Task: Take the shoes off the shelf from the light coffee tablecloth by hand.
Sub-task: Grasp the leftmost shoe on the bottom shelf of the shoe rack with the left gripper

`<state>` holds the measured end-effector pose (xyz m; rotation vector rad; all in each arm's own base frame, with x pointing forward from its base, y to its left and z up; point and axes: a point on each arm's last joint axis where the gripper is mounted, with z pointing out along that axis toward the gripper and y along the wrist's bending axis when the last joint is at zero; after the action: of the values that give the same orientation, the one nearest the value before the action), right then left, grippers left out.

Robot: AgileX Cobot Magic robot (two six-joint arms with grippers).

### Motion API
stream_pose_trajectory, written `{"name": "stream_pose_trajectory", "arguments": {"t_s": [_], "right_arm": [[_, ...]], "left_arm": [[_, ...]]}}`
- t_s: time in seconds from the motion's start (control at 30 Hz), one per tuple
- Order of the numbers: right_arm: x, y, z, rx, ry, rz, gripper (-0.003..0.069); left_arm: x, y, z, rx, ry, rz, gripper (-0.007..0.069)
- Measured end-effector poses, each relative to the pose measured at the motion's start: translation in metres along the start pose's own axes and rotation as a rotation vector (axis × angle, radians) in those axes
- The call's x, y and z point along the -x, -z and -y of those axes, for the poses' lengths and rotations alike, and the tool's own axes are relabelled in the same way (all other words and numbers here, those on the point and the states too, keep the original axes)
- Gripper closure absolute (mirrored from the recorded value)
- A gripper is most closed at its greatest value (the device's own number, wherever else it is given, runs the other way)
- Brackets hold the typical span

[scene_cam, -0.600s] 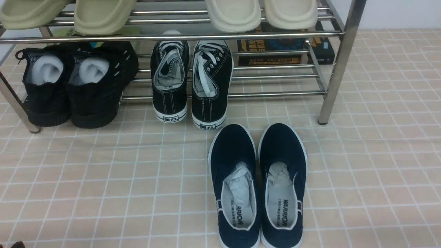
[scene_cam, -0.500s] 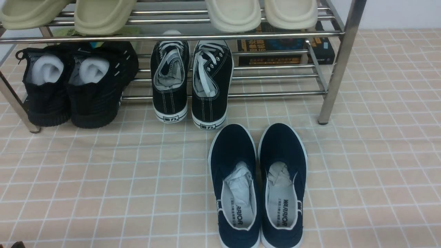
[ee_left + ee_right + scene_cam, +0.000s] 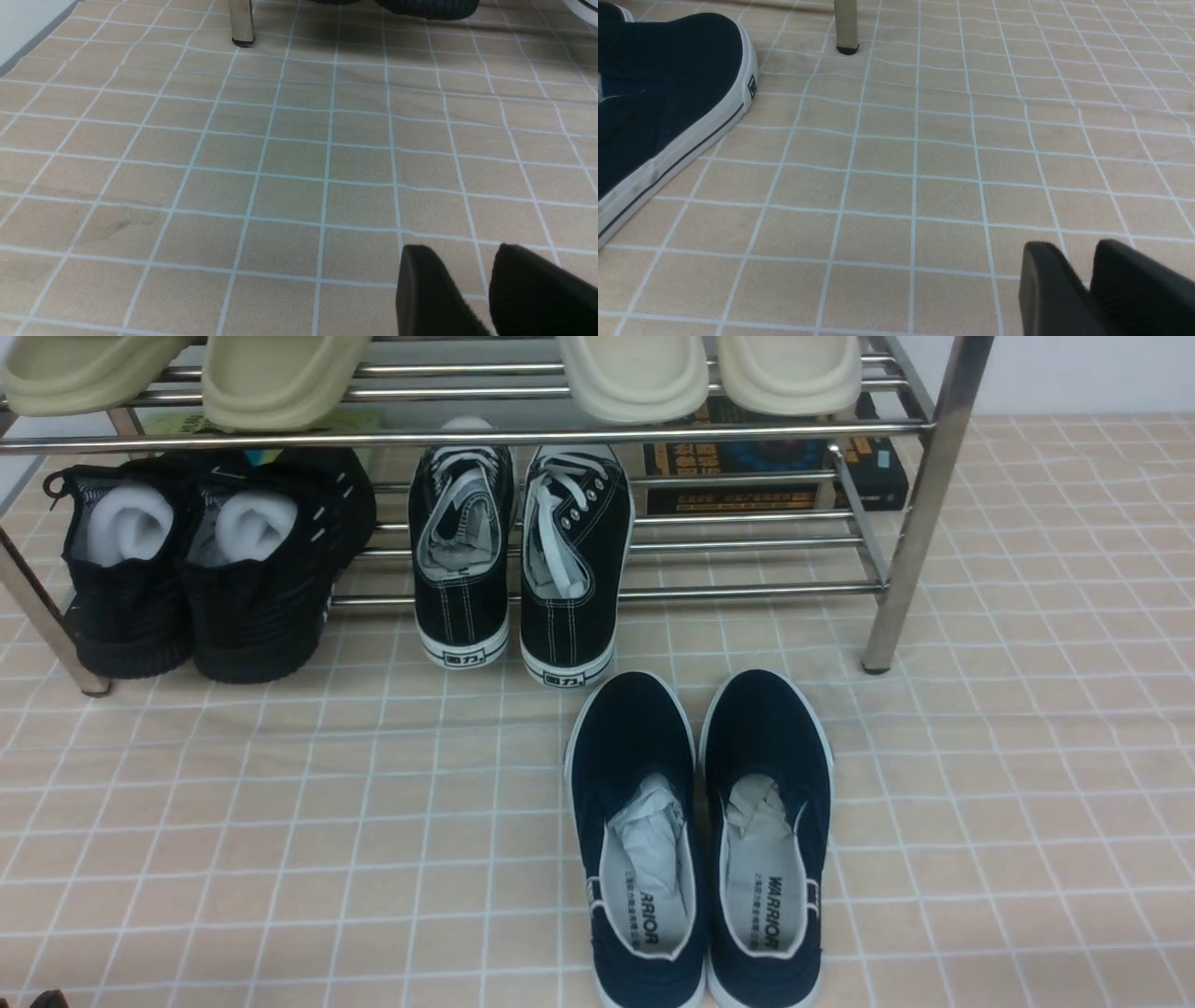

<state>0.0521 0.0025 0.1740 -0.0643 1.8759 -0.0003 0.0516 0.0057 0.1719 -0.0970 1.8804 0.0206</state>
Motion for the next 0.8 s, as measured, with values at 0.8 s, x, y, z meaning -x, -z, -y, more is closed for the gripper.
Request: {"name": "stream_pose_trajectory", "arguments": {"t_s": [0.8], "right_arm": [[0.0000,0.0000,0.0000,0.000,0.000,0.000,0.0469]], "left_arm": [[0.0000,0.0000,0.0000,0.000,0.000,0.000,0.0385]]}}
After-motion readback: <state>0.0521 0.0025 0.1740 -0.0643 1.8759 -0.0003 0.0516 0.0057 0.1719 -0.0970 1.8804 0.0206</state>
